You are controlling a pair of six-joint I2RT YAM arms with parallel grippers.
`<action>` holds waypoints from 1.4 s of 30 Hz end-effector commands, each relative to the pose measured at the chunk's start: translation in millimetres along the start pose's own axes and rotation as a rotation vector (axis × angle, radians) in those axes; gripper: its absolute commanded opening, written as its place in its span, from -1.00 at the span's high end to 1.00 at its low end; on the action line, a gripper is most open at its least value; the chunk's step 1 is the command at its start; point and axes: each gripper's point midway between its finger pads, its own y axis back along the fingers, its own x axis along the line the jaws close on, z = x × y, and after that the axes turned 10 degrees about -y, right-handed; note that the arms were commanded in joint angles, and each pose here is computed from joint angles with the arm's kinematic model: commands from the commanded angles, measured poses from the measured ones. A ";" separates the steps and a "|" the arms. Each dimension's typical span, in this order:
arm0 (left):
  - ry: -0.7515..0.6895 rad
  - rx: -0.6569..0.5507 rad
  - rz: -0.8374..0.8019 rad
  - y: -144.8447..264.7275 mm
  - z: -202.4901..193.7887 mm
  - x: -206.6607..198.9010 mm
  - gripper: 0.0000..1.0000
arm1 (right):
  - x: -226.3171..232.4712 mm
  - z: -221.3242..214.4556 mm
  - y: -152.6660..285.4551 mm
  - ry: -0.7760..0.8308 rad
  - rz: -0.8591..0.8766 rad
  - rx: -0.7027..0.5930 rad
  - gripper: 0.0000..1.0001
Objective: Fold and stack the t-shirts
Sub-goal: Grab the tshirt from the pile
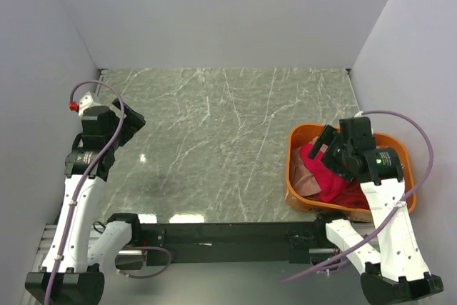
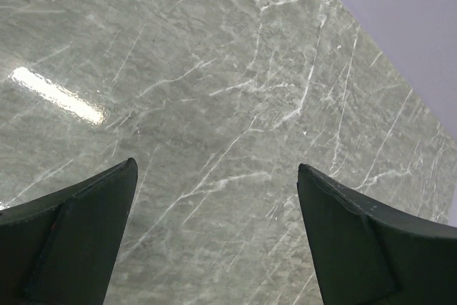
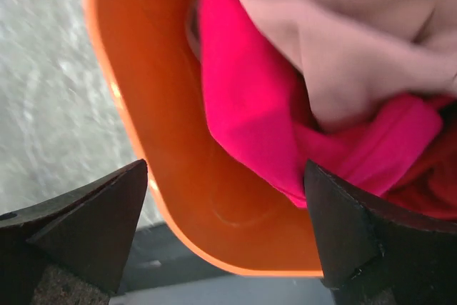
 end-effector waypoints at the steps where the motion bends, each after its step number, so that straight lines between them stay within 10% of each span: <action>1: -0.002 -0.018 -0.034 0.2 3.1 -5.1 -0.99 | -34.9 -29.5 -0.4 0.005 -0.130 0.073 -0.92; 28: 0.003 -0.007 -0.013 -3.2 -0.1 -1.3 -0.99 | -83.7 -33.3 -57.7 0.117 -0.523 -0.038 -0.31; 36: 0.003 -0.008 0.004 -2.5 1.3 1.1 -0.99 | -37.7 8.5 -35.3 0.081 -0.325 -0.190 1.00; 42: 0.006 -0.027 0.003 0.4 4.4 1.6 -0.99 | 26.4 57.4 27.3 0.066 0.028 -0.368 1.00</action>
